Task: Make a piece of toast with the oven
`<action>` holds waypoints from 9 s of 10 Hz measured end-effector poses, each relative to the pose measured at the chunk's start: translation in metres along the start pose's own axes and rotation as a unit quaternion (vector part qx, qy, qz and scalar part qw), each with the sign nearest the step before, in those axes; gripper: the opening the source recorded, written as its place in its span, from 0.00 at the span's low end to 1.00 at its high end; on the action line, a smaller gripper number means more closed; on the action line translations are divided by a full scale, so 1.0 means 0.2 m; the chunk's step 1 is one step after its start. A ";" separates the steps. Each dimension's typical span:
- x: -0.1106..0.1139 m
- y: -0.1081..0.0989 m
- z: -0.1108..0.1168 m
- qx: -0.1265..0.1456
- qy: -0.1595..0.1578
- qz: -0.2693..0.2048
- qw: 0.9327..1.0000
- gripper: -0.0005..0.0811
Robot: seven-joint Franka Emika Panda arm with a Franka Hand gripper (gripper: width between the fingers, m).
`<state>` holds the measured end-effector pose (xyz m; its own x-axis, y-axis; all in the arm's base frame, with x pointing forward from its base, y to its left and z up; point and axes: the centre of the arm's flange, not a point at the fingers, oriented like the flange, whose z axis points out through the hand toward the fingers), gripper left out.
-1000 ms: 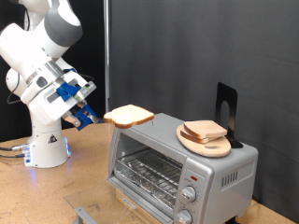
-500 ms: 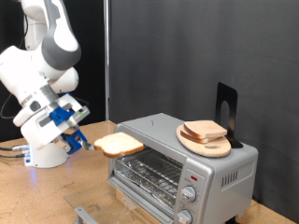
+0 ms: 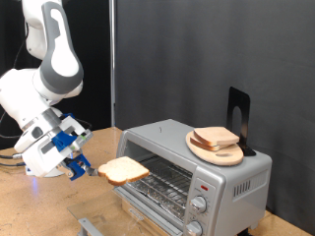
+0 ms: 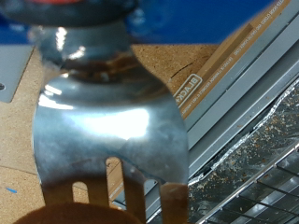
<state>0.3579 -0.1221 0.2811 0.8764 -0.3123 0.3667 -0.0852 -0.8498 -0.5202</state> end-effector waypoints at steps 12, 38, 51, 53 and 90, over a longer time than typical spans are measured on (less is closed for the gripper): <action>0.03 -0.20 0.19 -0.040 -0.109 -0.084 0.990 0.49; -0.08 -0.49 0.33 -0.045 -0.124 -0.123 0.984 0.49; -0.05 -0.22 -0.04 -0.011 -0.095 -0.055 0.994 0.49; -0.04 -0.23 -0.04 0.000 -0.093 -0.058 0.994 0.49; -0.18 -1.34 0.32 0.077 -0.054 -0.118 0.989 0.98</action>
<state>0.3788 0.1446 0.3574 0.9096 -0.0592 0.4112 0.1931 -0.8160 -0.5448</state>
